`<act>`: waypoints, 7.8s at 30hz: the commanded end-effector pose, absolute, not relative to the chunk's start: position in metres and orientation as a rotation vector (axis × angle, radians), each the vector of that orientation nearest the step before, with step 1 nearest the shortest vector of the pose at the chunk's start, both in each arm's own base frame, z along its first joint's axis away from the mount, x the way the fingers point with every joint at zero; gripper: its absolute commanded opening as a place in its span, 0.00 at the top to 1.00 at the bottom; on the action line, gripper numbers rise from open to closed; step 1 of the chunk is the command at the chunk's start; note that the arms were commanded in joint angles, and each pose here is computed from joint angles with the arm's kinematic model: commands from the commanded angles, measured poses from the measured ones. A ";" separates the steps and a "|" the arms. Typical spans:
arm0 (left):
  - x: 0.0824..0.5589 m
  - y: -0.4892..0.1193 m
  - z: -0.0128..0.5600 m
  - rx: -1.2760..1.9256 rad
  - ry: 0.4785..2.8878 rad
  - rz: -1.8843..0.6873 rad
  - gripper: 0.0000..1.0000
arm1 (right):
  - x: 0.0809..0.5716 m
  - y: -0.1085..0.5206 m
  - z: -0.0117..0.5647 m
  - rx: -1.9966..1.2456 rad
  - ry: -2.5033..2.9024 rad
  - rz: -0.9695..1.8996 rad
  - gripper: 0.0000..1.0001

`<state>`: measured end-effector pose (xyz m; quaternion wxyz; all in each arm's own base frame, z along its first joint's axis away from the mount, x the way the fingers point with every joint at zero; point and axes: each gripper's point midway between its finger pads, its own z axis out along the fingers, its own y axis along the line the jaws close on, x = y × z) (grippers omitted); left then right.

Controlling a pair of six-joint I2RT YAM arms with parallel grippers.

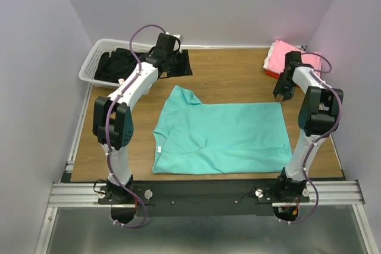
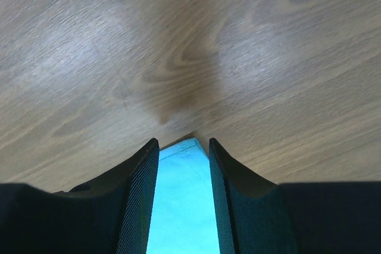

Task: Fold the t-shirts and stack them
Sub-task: Fold the tshirt

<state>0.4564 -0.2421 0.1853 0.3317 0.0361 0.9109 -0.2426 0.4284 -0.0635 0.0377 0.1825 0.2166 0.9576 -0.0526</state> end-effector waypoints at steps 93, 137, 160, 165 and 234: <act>0.514 -0.248 0.050 0.007 2.519 -0.601 1.00 | 0.382 -0.083 0.009 0.717 2.758 -0.111 1.00; 0.498 -0.202 0.174 -0.104 2.211 -0.892 1.00 | 0.477 -0.076 0.096 0.544 2.500 0.104 1.00; 0.385 -0.190 0.182 -0.156 2.259 -0.932 1.00 | 0.419 -0.092 0.110 0.590 2.422 -0.089 1.00; 0.367 -0.193 0.174 -0.148 2.285 -0.945 1.00 | 0.406 -0.089 0.103 0.590 2.435 -0.084 1.00; 0.435 -0.168 0.057 -0.188 2.559 -0.383 0.40 | 0.415 -0.047 0.023 0.534 2.565 0.190 0.44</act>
